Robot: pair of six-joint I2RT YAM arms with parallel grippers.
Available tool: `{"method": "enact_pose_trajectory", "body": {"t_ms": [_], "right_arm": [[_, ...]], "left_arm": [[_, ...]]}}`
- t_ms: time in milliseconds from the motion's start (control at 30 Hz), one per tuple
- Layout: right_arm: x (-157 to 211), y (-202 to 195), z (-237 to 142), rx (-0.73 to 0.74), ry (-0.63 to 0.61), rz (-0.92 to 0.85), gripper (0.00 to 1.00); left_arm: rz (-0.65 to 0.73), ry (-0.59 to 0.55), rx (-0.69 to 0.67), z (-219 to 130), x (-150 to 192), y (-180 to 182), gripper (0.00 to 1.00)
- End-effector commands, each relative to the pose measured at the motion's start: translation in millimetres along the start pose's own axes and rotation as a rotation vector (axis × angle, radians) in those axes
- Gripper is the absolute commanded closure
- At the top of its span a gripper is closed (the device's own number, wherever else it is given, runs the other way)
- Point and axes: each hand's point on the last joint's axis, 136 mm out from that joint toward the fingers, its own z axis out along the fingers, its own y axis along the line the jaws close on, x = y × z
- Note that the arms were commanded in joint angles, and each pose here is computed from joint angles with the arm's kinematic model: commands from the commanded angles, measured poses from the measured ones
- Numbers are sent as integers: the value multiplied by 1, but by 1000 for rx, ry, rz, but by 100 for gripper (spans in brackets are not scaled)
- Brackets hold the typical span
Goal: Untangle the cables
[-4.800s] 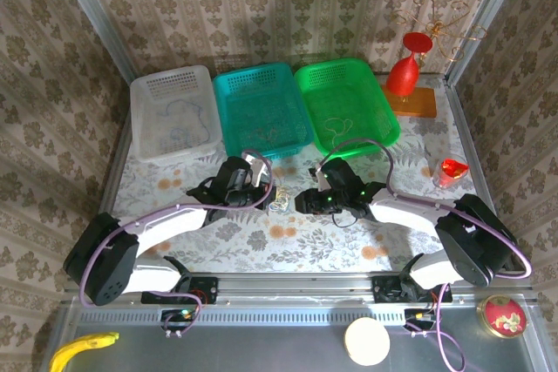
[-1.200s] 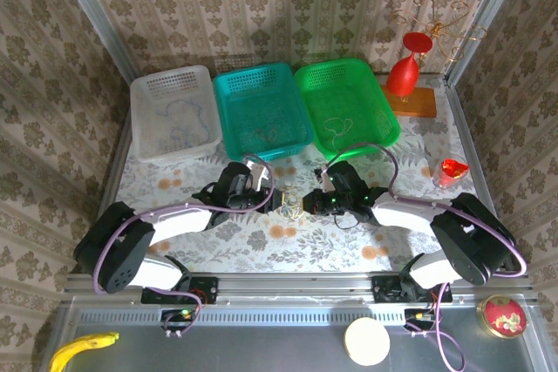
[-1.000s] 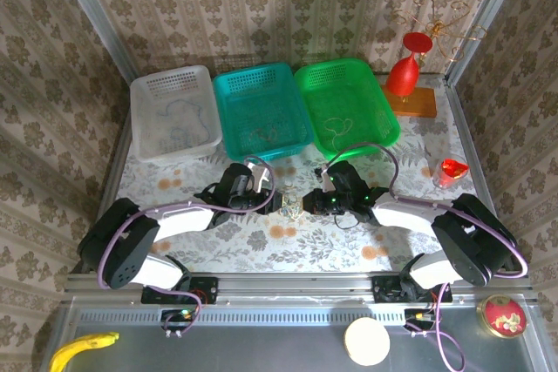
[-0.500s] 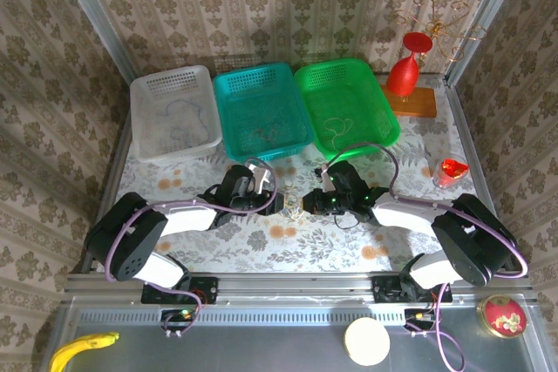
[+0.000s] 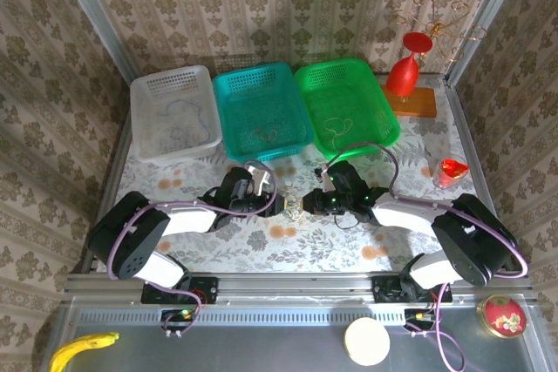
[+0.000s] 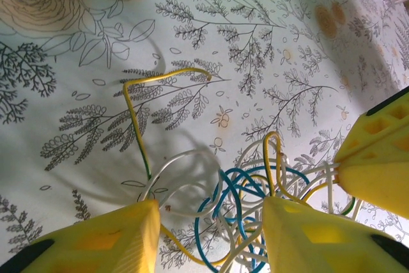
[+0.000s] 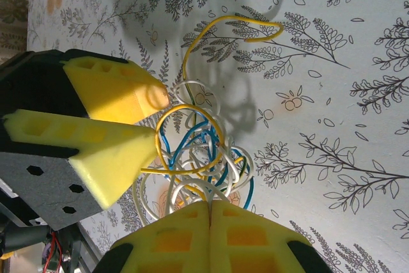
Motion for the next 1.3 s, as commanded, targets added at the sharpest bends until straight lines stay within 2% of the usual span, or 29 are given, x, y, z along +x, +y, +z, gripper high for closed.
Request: {"method": "enact_pose_trajectory", "body": {"t_ms": [0, 133, 333, 500, 633, 933, 1033, 1167, 1267], "right_arm": [[-11, 7, -4, -12, -42, -12, 100], [-11, 7, -4, -14, -42, -12, 100], [-11, 6, -3, -11, -41, -10, 100], [-10, 6, -3, -12, -40, -11, 100], [-11, 6, -3, -13, -41, -11, 100], [-10, 6, -4, -9, -41, -12, 100], [-10, 5, -4, -9, -40, -11, 100], [-10, 6, -2, -11, -38, -11, 100], [-11, 5, -2, -11, -38, -9, 100]], "left_arm": [[0, -8, 25, -2, 1, -6, 52], [-2, -12, 31, -2, 1, -7, 50], [-8, -17, 50, -2, 1, -9, 52], [-12, -20, 53, -2, 2, -9, 65], [-15, -22, 54, -2, 3, -8, 81], [-14, -48, 73, -6, -5, -15, 100], [-5, -52, 75, -8, -8, -17, 98], [-1, -47, 70, -7, -8, -17, 74], [-3, -42, 64, -5, -6, -14, 65]]}}
